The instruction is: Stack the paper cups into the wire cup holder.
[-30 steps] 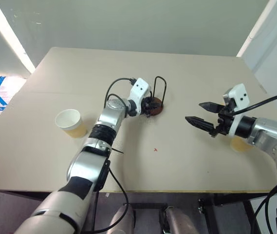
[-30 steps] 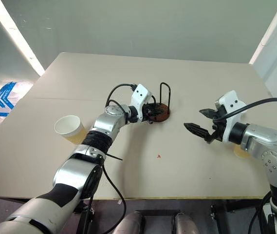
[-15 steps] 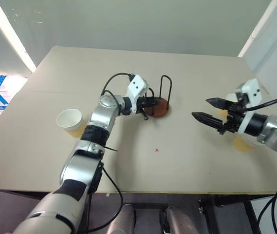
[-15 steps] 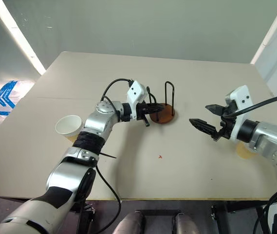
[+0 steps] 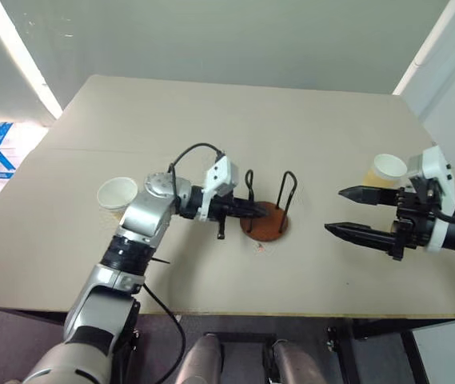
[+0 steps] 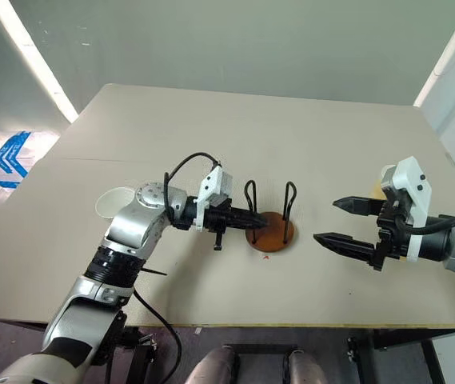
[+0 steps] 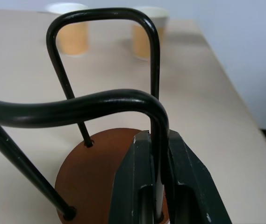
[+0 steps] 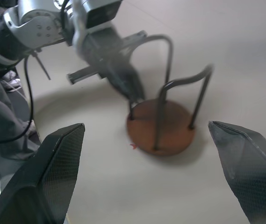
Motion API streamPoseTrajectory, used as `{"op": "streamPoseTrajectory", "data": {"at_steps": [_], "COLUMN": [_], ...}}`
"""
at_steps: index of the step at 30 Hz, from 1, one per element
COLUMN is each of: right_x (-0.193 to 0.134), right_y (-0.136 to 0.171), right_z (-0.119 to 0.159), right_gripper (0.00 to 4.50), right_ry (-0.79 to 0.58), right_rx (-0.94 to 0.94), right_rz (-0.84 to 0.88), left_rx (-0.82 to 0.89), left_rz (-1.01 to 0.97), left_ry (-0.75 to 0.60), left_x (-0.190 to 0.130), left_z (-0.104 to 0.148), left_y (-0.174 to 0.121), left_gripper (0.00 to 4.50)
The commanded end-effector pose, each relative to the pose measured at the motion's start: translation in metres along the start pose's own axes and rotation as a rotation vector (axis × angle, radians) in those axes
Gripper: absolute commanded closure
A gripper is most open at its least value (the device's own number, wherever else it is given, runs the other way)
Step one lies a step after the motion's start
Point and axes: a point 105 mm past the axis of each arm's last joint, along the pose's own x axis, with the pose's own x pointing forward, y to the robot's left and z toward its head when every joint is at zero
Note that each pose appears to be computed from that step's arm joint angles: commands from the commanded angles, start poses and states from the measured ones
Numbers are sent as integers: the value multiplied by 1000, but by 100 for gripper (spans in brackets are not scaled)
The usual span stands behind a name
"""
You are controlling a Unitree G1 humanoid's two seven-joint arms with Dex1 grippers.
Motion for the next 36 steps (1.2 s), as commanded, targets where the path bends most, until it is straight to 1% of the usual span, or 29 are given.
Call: {"op": "streamPoseTrajectory", "data": {"at_steps": [1, 6, 10, 11, 12, 14, 21, 22, 23, 31, 34, 36], "right_x": [-6, -4, 0, 0, 1, 1, 1, 1, 1, -3, -8, -13], "right_y": [-2, -3, -3, -3, -3, -3, -9, -10, -10, -21, -30, -39], "right_z": [11, 10, 9, 9, 9, 9, 8, 7, 7, 4, 2, 2], "right_gripper": [0, 0, 0, 0, 0, 0, 0, 0, 0, 0, 0, 0], "right_ry": [-29, -34, -38, -38, -38, -37, -27, -24, -22, 2, 23, 38], "right_rx": [-51, -50, -49, -49, -49, -52, -66, -68, -69, -89, -96, -105], "right_rz": [-36, -36, -32, -31, -30, -32, -48, -49, -51, -110, -148, -186], "left_rx": [32, 47, 64, 69, 74, 83, 94, 96, 99, 121, 120, 105], "left_rz": [-57, -48, -14, -18, -26, -37, -13, -11, -7, 119, 125, 123], "left_ry": [-18, 12, 60, 75, 88, 113, 138, 145, 151, 169, 151, 124], "left_x": [1, 1, 1, 1, 1, -2, -12, -14, -16, -40, -50, -57], "left_z": [8, -1, -15, -19, -22, -29, -36, -38, -39, -43, -37, -27], "left_y": [-11, -10, -5, -6, -7, -9, -8, -9, -9, 1, 0, -2], "left_gripper": [447, 447, 447, 388, 368, 309, 63, 30, 6, 6, 6, 6]}}
